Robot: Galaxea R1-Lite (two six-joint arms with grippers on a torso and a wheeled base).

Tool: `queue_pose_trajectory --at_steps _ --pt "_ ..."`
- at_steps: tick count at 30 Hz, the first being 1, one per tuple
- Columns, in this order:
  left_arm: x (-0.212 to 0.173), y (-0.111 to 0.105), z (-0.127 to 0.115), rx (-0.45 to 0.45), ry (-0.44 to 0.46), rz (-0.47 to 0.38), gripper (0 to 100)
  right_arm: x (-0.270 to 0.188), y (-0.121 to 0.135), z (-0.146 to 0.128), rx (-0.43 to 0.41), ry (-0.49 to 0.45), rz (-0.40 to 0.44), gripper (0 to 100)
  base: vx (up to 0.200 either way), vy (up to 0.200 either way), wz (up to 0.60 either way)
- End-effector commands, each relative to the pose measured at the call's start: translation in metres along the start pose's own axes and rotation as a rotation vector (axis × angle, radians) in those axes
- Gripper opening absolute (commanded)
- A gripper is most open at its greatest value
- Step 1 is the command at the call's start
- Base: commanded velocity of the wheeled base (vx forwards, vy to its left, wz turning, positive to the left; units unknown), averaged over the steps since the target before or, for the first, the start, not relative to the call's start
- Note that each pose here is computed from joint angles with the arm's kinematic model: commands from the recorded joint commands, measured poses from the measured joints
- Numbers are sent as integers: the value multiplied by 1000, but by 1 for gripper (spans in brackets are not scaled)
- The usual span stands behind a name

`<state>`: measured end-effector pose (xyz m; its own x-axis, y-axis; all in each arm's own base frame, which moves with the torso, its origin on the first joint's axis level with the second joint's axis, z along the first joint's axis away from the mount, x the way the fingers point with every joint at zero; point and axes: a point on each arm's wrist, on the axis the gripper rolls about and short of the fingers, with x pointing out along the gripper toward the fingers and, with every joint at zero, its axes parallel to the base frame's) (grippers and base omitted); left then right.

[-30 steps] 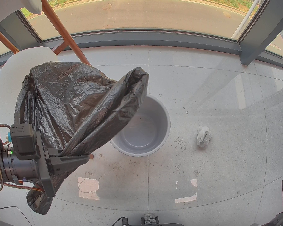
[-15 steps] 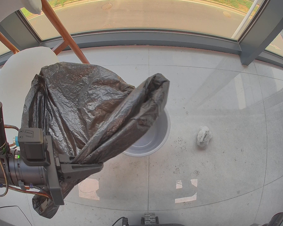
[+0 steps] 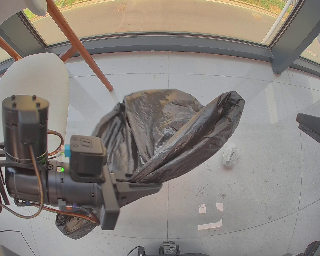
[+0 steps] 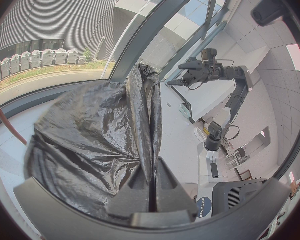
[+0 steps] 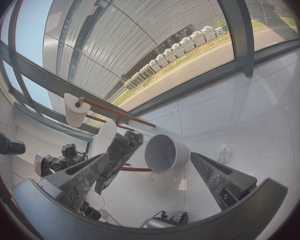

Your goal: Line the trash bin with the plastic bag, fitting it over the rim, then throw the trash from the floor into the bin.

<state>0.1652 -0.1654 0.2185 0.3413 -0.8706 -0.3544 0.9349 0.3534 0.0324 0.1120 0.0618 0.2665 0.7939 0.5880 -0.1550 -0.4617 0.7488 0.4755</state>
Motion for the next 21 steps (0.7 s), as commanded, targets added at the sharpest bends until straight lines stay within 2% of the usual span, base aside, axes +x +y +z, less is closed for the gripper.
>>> queue_pose_trajectory --at_steps 1,5,8,11,12,14,17,21 --pt "15 6 -7 -18 48 3 0 22 -4 -1 9 58 -20 100 0 0 0" --pt "13 10 -15 -34 82 66 0 29 -4 -4 10 86 -21 100 0 0 0" --pt "14 21 -26 -57 120 118 0 30 -1 -5 6 96 -3 100 0 0 0" --pt "12 26 -27 -44 126 147 0 31 0 -5 4 101 1 100 0 0 0" --pt "8 34 -26 -10 131 197 0 32 1 -4 3 100 5 100 0 0 0" --pt "7 41 -24 22 136 245 0 35 3 0 1 94 14 100 0 0 0" --pt "8 45 -18 43 130 284 0 43 6 2 2 105 23 100 0 0 0" --pt "15 53 -4 68 106 320 0 66 4 -5 11 169 6 100 0 0 0"
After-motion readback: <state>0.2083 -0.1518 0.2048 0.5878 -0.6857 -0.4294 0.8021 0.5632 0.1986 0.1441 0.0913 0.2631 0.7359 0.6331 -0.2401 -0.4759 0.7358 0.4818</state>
